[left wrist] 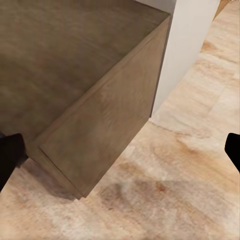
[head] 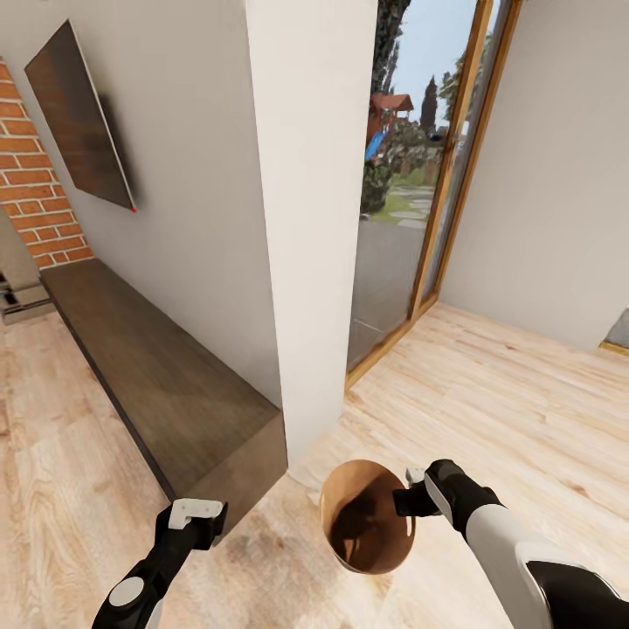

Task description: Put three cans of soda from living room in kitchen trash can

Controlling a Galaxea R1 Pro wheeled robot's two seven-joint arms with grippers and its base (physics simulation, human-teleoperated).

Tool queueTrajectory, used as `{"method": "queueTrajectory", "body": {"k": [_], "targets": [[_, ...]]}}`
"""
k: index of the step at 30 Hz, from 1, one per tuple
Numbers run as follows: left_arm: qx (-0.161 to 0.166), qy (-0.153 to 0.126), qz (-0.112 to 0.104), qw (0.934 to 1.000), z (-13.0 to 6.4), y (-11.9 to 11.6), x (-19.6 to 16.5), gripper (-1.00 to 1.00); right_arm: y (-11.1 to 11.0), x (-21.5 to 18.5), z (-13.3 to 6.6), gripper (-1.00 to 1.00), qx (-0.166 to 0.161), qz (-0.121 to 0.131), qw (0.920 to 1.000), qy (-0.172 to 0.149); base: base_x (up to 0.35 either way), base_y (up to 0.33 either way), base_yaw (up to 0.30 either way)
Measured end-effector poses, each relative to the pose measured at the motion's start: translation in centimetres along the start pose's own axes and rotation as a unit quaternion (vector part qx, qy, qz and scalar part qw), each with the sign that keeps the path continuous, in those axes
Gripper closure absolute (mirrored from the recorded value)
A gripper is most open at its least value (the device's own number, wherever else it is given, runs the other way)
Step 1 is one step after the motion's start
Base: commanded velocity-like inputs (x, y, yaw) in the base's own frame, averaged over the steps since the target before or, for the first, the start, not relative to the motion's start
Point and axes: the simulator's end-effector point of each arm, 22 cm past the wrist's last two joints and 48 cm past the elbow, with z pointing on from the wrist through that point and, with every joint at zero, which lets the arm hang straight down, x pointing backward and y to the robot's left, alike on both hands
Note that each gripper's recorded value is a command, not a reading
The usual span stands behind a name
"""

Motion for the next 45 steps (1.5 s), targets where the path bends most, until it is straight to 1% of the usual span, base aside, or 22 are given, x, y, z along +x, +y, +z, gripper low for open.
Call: {"method": "queueTrajectory", "body": {"k": [7,45], "targets": [[-0.001,0.000,0.001,1.0000,-0.6,0.2,-1.3,-1.00,0.5,-0.5,-1.3,1.00,-0.006,0.002,1.0000,0.000,0.000,0.000,0.000],[-0.002,0.000,0.002,1.0000,-3.8,0.5,-7.8,-1.00,1.6,-2.6,-8.1,1.00,-0.007,0.000,1.0000,0.002,0.000,0.000,0.000]]}}
